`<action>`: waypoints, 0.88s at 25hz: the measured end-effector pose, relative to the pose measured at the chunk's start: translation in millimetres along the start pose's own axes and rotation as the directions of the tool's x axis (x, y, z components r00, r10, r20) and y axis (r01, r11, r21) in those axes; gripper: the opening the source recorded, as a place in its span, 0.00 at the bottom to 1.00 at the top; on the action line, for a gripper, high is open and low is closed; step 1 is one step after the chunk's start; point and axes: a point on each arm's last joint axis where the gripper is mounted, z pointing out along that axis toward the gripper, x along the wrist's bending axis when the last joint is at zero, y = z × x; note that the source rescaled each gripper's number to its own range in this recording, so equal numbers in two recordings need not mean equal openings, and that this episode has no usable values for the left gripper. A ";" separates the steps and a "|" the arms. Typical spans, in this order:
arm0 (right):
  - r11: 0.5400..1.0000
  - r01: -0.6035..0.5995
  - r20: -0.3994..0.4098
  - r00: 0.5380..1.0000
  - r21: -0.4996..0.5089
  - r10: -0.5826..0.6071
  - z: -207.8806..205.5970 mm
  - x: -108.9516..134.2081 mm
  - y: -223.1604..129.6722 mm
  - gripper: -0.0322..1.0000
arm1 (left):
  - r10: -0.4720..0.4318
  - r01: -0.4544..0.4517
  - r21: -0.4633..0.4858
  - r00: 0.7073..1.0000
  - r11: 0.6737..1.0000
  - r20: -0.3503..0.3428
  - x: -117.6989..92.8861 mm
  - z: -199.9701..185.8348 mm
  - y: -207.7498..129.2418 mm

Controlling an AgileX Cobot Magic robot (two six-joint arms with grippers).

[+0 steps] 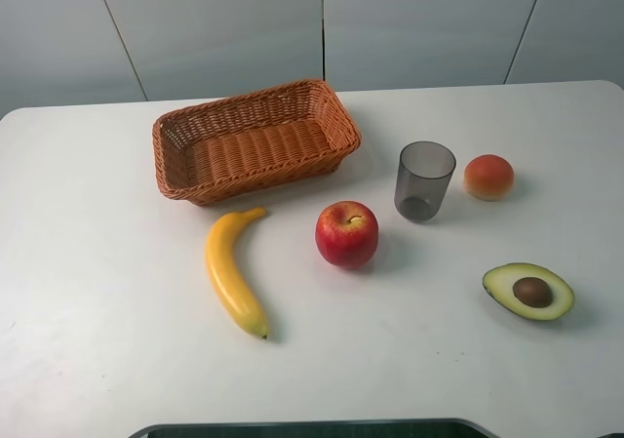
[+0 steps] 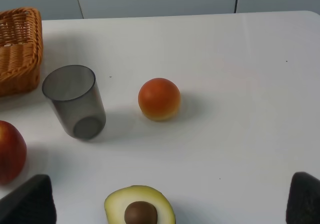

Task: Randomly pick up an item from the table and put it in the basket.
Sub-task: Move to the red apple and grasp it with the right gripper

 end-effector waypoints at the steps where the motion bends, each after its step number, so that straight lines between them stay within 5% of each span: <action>1: 1.000 0.000 0.000 1.000 0.000 0.000 0.0 0.0 0.0 1.00 | 0.000 0.000 0.000 1.000 1.000 0.000 0.0 0.0 0.0; 22: 1.000 -0.004 0.000 1.000 0.000 0.004 0.0 0.0 0.0 0.95 | 0.000 0.000 0.000 1.000 1.000 0.000 0.0 0.0 0.0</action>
